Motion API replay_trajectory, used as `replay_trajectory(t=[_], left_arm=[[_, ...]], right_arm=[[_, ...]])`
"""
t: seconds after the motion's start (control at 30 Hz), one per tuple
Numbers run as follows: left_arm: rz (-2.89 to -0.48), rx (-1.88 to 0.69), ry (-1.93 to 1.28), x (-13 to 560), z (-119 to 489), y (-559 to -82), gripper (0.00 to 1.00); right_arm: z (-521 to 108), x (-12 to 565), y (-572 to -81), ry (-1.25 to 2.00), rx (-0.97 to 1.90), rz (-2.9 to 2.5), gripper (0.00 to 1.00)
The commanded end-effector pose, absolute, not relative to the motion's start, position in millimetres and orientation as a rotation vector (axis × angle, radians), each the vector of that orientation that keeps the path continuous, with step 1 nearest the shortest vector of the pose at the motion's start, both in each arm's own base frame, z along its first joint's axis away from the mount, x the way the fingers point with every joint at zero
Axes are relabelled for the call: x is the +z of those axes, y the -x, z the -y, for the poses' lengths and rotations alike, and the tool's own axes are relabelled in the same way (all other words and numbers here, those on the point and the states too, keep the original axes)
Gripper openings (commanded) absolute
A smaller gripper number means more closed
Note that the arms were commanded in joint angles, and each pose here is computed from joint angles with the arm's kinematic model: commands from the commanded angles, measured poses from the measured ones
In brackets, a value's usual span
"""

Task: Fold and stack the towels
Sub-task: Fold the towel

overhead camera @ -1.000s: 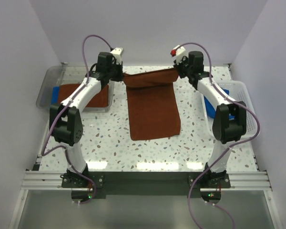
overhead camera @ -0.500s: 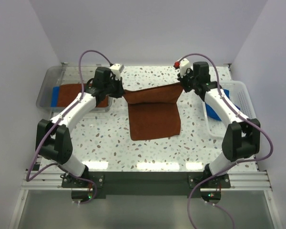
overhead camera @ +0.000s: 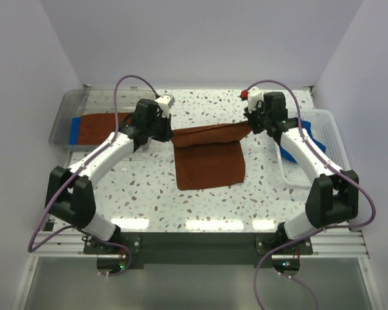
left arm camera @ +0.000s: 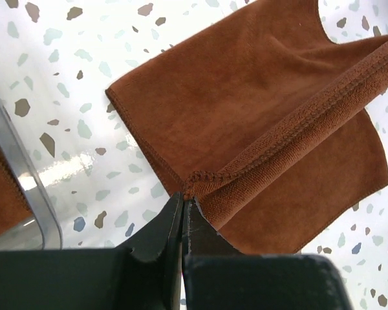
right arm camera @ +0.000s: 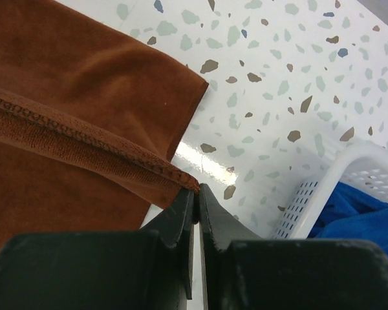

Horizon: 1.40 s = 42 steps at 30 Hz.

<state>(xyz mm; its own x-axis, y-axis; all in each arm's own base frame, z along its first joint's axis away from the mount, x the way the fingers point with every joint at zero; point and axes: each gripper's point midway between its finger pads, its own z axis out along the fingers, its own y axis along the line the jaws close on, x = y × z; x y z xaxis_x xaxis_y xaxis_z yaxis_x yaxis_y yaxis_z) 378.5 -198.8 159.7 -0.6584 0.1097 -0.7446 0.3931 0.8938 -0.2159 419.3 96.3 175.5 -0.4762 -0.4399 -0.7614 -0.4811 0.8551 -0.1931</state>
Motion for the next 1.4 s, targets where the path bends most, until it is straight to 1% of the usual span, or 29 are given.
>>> replay_trajectory(t=[0.0, 0.1, 0.27, 0.4, 0.57, 0.7, 0.9, 1.07, 1.23, 1.37], left_arm=[[-2.221, -0.358, -0.280, 191, 176, -383, 0.00], [-2.211, -0.351, -0.285, 198, 174, -380, 0.00], [-2.275, -0.382, -0.304, 179, 174, -361, 0.00], [-2.355, -0.387, -0.285, 149, 165, -332, 0.00], [-2.432, -0.462, -0.290, 116, 170, -297, 0.00], [-2.531, -0.520, -0.296, 69, 174, -265, 0.00], [-2.577, -0.570, -0.295, 44, 183, -241, 0.00], [-2.580, -0.558, -0.301, 41, 192, -236, 0.00], [-2.522, -0.531, -0.268, 65, 192, -248, 0.00], [-2.473, -0.526, -0.265, 89, 194, -254, 0.00]], right_arm=[[-80, 213, -428, 0.585, -0.043, -2.065, 0.05], [-80, 224, -427, 0.580, -0.035, -2.050, 0.06], [-82, 211, -408, 0.551, -0.022, -2.096, 0.06], [-76, 181, -380, 0.427, 0.012, -2.197, 0.06], [-72, 139, -350, 0.248, 0.060, -2.312, 0.08], [-77, 99, -327, 0.185, 0.133, -2.398, 0.08], [-78, 66, -311, 0.137, 0.161, -2.477, 0.08], [-78, 70, -317, 0.120, 0.158, -2.454, 0.08], [-74, 105, -337, 0.117, 0.113, -2.368, 0.07], [-78, 137, -348, 0.122, 0.133, -2.273, 0.07]])
